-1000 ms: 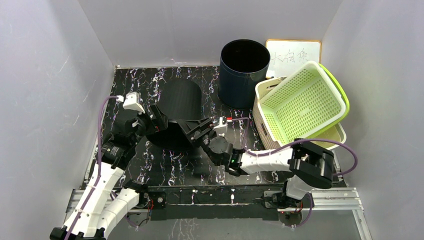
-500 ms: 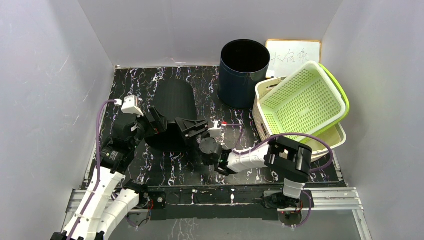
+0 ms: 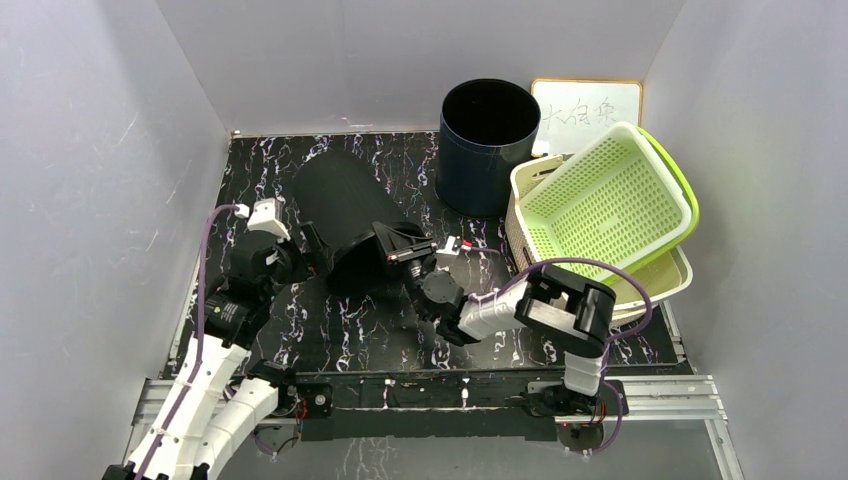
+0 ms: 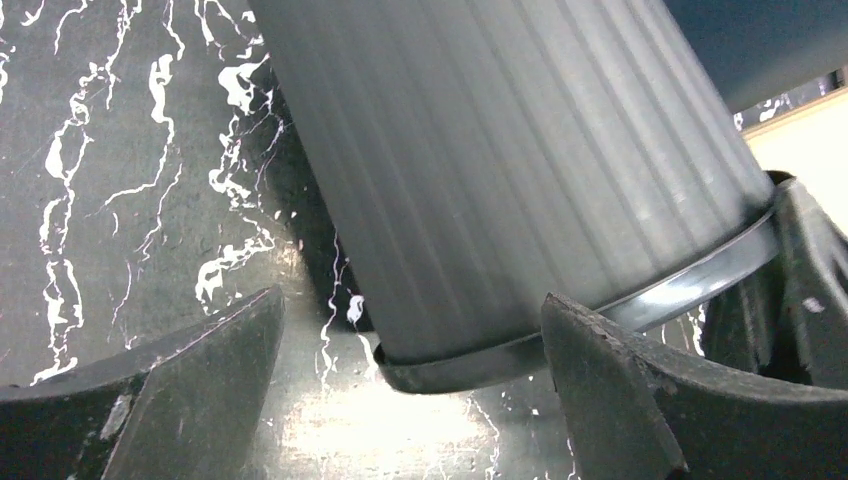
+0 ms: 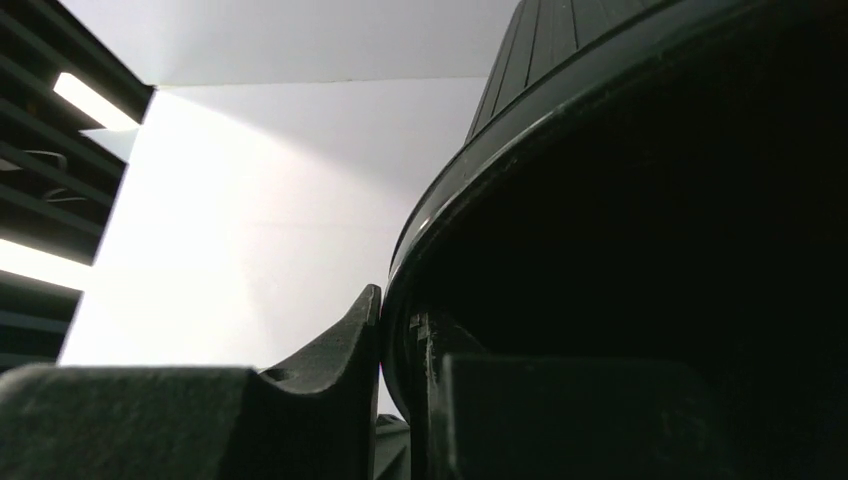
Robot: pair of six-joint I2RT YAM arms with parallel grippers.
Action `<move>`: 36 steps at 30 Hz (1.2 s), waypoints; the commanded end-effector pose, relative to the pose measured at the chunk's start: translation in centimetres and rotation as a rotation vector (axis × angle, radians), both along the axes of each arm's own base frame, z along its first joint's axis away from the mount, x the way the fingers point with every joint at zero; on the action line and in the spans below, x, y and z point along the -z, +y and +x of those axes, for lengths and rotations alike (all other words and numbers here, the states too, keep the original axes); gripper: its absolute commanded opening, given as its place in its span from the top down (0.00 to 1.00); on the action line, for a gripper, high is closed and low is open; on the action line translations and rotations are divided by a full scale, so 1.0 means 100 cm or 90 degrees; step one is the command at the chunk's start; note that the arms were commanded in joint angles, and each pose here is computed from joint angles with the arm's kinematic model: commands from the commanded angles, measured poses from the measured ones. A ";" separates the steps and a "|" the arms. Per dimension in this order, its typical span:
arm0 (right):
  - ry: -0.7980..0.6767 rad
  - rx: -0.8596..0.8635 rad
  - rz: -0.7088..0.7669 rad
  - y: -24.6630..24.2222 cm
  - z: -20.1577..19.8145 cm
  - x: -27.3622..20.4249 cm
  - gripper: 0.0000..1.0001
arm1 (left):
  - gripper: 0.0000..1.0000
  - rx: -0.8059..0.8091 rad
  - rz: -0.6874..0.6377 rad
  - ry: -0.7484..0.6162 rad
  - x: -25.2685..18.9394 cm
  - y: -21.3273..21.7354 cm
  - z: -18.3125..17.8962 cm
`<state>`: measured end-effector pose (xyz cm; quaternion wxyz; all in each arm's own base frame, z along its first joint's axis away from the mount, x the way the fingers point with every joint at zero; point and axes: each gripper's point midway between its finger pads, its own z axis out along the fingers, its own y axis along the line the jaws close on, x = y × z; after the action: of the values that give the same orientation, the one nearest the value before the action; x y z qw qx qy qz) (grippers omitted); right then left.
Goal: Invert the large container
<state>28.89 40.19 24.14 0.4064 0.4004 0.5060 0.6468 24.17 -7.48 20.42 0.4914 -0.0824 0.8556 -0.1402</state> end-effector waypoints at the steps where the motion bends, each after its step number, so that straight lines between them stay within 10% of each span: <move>1: -0.014 -0.010 0.050 -0.023 0.007 0.018 1.00 | 0.02 0.009 0.037 0.011 -0.004 0.006 -0.006; 22: -0.415 -0.241 0.102 0.059 -0.004 -0.068 1.00 | 0.02 -0.057 0.134 -0.097 -0.111 0.046 -0.014; 36: -0.241 -0.276 -0.019 0.035 0.014 0.061 1.00 | 0.02 -0.058 0.139 -0.097 -0.107 0.047 -0.015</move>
<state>31.39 48.05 16.28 0.3211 0.1664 0.5775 0.7319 22.84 -2.99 31.47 0.5668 -0.0595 0.8208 -0.0376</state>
